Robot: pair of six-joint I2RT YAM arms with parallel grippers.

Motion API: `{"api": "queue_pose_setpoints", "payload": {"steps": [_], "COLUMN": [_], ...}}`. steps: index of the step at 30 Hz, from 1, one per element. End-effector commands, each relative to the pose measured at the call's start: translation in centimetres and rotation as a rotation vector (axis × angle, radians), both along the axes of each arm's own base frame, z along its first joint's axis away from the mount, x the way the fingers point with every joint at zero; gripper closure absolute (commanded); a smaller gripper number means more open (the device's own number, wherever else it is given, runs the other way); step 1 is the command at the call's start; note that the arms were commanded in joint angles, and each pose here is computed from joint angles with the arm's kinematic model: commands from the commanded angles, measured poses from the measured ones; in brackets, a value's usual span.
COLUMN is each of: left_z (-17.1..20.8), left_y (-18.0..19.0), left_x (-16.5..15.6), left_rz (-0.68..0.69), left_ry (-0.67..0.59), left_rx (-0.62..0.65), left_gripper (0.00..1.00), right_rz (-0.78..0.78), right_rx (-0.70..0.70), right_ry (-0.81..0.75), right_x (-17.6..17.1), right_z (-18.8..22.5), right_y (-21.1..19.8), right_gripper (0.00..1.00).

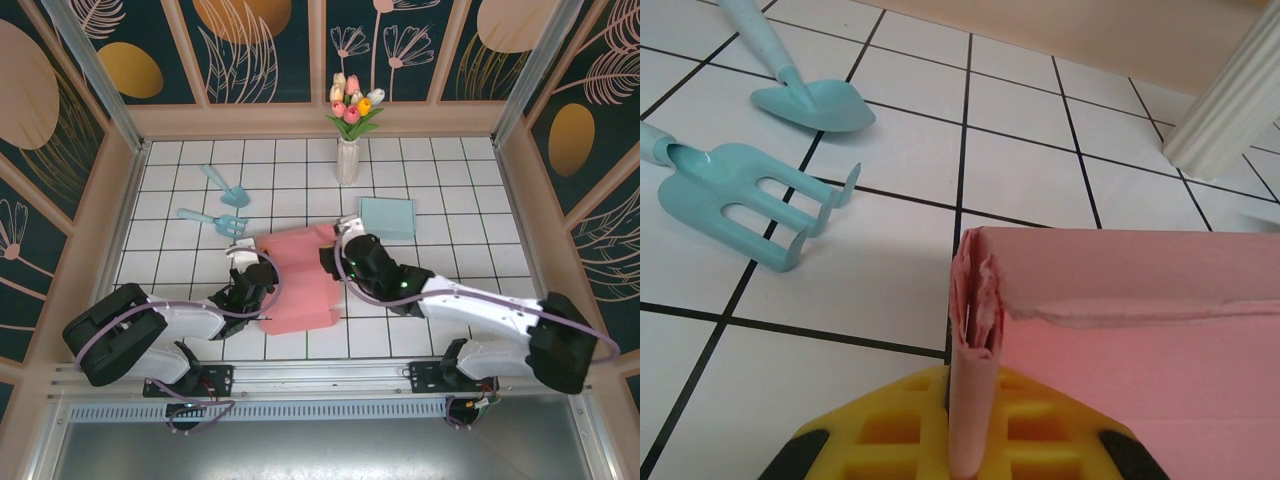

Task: Fold the paper box

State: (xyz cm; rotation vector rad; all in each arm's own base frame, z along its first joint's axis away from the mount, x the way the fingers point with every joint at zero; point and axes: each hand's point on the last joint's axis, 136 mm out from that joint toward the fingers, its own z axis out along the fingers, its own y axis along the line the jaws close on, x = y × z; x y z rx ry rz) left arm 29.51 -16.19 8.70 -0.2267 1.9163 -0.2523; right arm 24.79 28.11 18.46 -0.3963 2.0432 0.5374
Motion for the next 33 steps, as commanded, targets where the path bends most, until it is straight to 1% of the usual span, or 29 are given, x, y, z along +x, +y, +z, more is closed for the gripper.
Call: {"api": "queue_pose_setpoints", "payload": {"steps": [1,3,5,7,9,14,17,20,22,27,31,33], "left_z": [1.2,1.8,2.4,2.8,3.2,3.9,4.4,4.9,5.0,5.1,4.8,4.5], "left_y": [-0.1,-0.5,-1.0,-1.5,-1.9,-2.2,-2.4,-2.6,-2.6,-2.8,-2.4,-2.1], "left_x": [-0.1,-0.4,-0.8,-1.2,-1.5,-1.7,-1.9,-2.1,-2.2,-2.4,-1.9,-1.7], "left_rz": [-0.029,-0.074,-0.124,-0.173,-0.209,-0.235,-0.25,-0.266,-0.268,-0.283,-0.243,-0.222], "left_ry": [-0.059,-0.087,-0.113,-0.13,-0.142,-0.154,-0.162,-0.169,-0.171,-0.171,-0.157,-0.148], "left_rx": [-0.015,-0.027,-0.041,-0.054,-0.063,-0.08,-0.101,-0.116,-0.117,-0.126,-0.109,-0.097], "left_gripper": [1.0,1.0,1.0,1.0,1.0,1.0,1.0,1.0,1.0,1.0,1.0,1.0], "right_rz": [-0.127,-0.143,-0.087,-0.006,0.067,0.338,0.432,0.487,0.502,0.462,0.422,0.375], "right_rx": [-0.09,-0.029,0.042,0.088,0.102,0.191,0.22,0.232,0.233,0.188,0.153,0.132], "right_ry": [-0.023,-0.02,0.003,0.006,-0.007,-0.028,-0.041,-0.045,-0.051,-0.04,-0.037,-0.047], "right_x": [0.5,1.0,0.8,0.3,-0.4,-3.5,-4.7,-5.5,-5.8,-5.0,-4.5,-3.9], "right_z": [-1.3,-1.4,-1.6,-1.7,-1.8,-0.8,-0.2,0.1,0.2,-0.5,-0.9,-1.0], "right_y": [-5.1,-7.0,-7.3,-6.8,-6.0,-2.6,-1.6,-1.0,-0.7,-0.2,0.9,1.3], "right_gripper": [0.53,0.48,0.47,0.47,0.47,0.46,0.47,0.49,0.51,0.52,0.52,0.52]}}
